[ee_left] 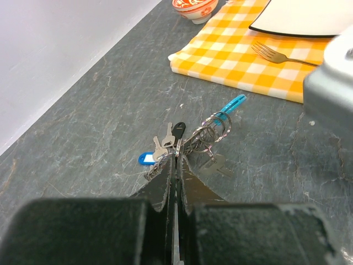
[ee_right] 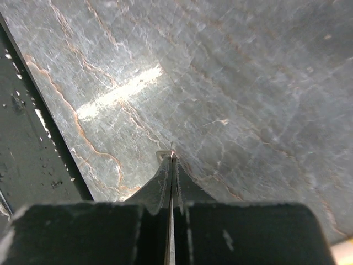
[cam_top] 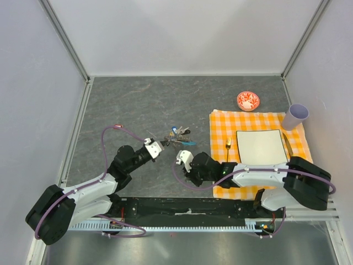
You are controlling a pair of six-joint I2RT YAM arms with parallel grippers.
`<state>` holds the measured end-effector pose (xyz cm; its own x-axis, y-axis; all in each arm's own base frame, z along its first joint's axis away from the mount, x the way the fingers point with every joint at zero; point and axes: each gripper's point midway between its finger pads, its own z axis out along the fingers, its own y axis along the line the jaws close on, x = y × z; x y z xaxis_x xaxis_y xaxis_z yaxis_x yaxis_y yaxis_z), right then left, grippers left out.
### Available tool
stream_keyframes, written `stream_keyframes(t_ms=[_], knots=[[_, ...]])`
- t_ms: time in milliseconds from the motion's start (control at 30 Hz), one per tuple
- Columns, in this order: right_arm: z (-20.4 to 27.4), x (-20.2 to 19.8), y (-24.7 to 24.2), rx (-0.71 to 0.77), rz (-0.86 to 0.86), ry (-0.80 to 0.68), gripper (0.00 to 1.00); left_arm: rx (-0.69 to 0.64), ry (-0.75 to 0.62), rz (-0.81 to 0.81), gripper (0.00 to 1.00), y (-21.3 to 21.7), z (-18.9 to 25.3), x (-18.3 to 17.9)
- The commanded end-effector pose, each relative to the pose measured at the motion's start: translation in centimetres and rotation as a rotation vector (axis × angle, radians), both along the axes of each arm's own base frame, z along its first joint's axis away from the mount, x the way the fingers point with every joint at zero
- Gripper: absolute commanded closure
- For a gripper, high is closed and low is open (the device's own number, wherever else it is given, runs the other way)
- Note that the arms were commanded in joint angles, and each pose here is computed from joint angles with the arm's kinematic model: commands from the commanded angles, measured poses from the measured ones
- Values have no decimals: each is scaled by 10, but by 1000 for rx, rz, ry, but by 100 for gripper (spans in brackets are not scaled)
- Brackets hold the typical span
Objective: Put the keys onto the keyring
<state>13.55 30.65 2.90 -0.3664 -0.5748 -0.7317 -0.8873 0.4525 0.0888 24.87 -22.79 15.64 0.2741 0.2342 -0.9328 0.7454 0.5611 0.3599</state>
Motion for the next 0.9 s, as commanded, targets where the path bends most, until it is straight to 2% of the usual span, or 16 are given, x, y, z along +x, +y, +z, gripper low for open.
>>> stream_keyframes(t_ms=[0, 67, 133, 300, 433, 633, 867], knots=[[56, 20, 3, 49, -19, -135, 100, -56, -70, -58, 98, -7, 23, -7], [68, 24, -10, 4, -21, -182, 100, -56, -76, -87, 98, -10, 24, -12], [99, 33, -17, 25, -48, -260, 100, -55, -83, -109, 98, -12, 26, -15], [162, 53, -50, -45, -100, -449, 100, -35, -104, -209, 98, -23, 30, -29], [192, 58, -72, -125, -92, -534, 100, 7, -163, -271, 98, -32, 37, -38], [200, 58, -70, -182, -4, -563, 100, 66, -250, -331, 98, -48, 44, -53], [190, 55, -53, -170, 88, -570, 100, 35, -319, -382, 98, -56, 57, -72]])
